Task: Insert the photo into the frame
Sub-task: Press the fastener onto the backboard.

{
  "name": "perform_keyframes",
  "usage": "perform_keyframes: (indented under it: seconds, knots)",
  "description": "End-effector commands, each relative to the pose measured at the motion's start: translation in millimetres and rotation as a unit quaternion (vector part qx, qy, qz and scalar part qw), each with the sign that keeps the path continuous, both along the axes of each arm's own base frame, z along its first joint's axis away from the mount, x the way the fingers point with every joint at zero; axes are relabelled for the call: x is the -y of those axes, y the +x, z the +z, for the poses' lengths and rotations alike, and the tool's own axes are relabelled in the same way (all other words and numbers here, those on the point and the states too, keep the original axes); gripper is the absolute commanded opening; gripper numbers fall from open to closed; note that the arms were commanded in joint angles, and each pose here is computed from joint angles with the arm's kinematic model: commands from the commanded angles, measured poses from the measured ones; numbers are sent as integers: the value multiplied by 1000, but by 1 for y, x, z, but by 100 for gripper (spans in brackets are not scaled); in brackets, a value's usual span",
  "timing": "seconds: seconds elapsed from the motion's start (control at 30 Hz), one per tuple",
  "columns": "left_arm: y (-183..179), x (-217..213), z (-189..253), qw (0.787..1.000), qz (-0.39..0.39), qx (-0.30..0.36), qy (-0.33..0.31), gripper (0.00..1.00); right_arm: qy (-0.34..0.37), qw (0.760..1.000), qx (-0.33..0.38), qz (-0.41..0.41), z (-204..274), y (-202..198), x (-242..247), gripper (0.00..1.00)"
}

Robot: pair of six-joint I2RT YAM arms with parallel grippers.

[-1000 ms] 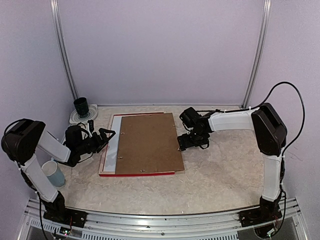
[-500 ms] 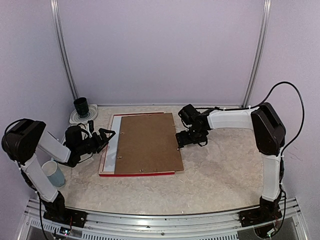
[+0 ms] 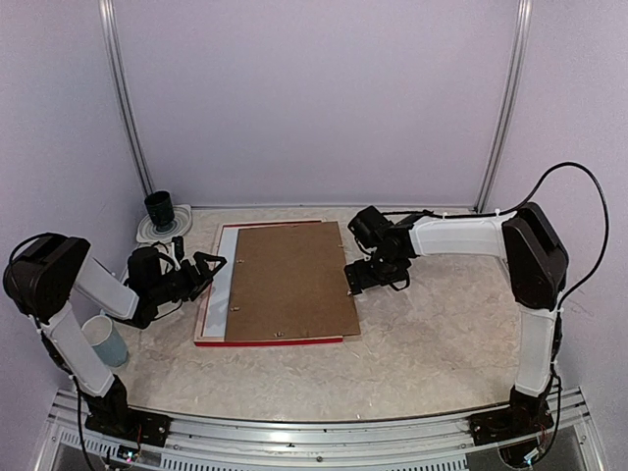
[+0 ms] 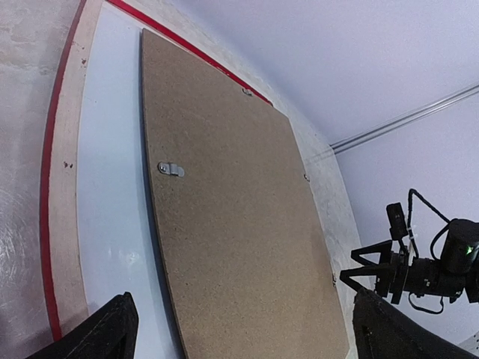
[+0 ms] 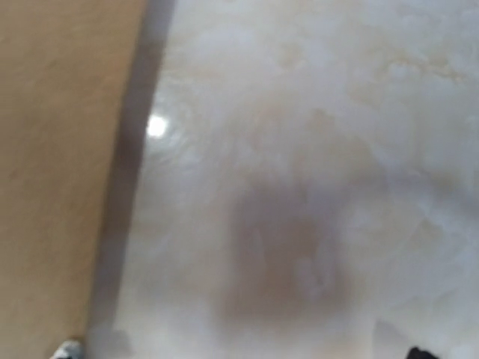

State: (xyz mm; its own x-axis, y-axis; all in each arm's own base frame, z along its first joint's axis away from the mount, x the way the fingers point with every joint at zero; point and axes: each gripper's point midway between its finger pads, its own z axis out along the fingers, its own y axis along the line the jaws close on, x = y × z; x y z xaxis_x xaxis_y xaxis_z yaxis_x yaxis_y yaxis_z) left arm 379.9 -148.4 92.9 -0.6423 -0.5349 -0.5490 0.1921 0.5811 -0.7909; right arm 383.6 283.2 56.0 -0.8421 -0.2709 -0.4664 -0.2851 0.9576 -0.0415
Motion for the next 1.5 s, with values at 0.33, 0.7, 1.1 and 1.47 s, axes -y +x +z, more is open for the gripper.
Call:
perform_keyframes:
  seconds: [0.33, 0.7, 1.1, 1.47]
  knots:
    - [-2, -1, 2, 1000, -5, 7, -9, 99, -3, 1000, 2, 7, 1, -10, -3, 96]
    - [-2, -1, 2, 1000, -5, 7, -11, 99, 5, 1000, 0, 16, -5, -4, -13, 97]
    - [-3, -1, 2, 1000, -6, 7, -13, 99, 6, 1000, 3, 21, -9, 0, -18, 97]
    - [-3, -1, 2, 1000, -6, 8, -14, 99, 12, 999, 23, 28, 8, 12, -26, 97]
